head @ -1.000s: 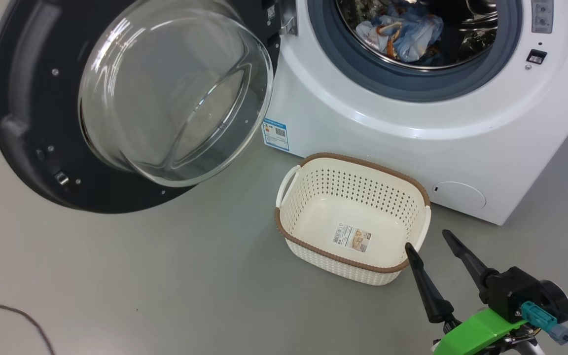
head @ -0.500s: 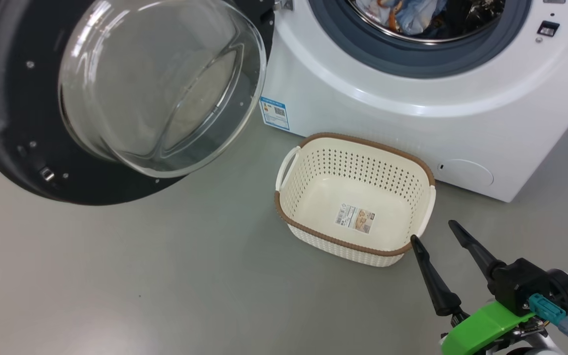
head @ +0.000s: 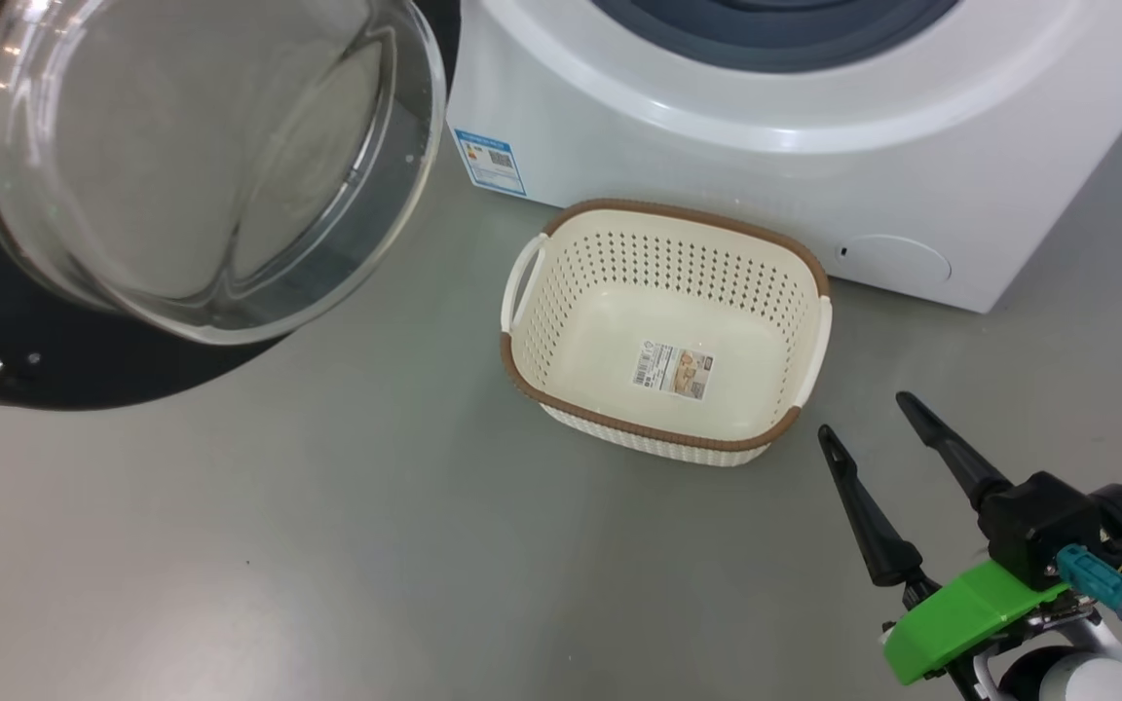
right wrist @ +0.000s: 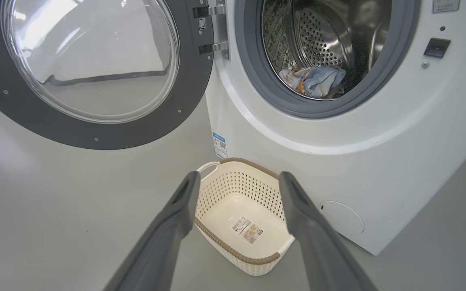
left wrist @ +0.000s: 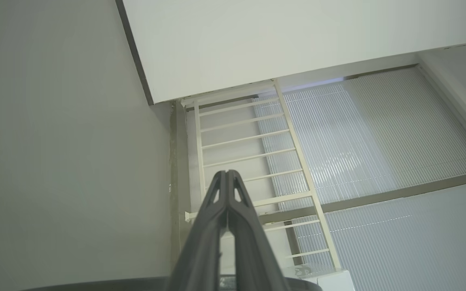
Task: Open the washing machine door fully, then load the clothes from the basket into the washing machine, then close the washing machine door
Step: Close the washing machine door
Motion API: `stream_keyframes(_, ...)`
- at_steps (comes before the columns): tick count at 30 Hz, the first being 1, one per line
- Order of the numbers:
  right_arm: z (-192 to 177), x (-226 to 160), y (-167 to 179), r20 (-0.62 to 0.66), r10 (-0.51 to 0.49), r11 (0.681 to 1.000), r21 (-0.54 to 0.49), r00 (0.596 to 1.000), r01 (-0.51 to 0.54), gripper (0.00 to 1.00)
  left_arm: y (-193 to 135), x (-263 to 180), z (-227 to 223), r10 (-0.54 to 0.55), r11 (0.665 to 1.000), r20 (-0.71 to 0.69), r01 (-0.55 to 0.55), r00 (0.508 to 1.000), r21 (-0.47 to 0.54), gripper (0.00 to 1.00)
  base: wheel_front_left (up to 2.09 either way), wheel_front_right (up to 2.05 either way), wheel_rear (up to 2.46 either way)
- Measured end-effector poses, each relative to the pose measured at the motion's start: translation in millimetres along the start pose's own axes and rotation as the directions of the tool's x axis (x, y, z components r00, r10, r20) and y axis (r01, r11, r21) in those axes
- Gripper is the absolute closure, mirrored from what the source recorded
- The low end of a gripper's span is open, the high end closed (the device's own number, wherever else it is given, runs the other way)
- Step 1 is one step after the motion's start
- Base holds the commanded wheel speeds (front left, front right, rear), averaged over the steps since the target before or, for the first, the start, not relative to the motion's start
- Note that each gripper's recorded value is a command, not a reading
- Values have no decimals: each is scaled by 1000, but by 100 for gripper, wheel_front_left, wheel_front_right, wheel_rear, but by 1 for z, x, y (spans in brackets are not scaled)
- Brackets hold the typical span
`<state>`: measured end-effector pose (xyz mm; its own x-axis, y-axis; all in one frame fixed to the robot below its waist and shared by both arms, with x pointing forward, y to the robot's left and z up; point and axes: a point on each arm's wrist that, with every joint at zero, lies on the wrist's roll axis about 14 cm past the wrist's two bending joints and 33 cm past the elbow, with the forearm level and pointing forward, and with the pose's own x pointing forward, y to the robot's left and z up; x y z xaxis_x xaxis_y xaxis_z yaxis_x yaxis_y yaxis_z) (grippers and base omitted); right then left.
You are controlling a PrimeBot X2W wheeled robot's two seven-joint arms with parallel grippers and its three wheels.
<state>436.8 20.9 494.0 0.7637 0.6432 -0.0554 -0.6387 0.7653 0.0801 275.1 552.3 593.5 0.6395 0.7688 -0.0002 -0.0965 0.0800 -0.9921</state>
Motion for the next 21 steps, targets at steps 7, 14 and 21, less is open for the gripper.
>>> stream_keyframes(7,-11,2,-15,-24,-28,999,18,999,29,0,20,16,-46,78,993,-141,-65,987,97,100,0,0,0)
stream_keyframes(14,-19,4,-25,-32,-44,999,24,999,45,0,42,21,-76,148,982,-223,-117,963,148,100,0,0,0)
stream_keyframes(21,-25,3,-30,-45,-56,998,31,997,57,0,57,22,-87,185,974,-255,-142,949,177,100,0,0,0)
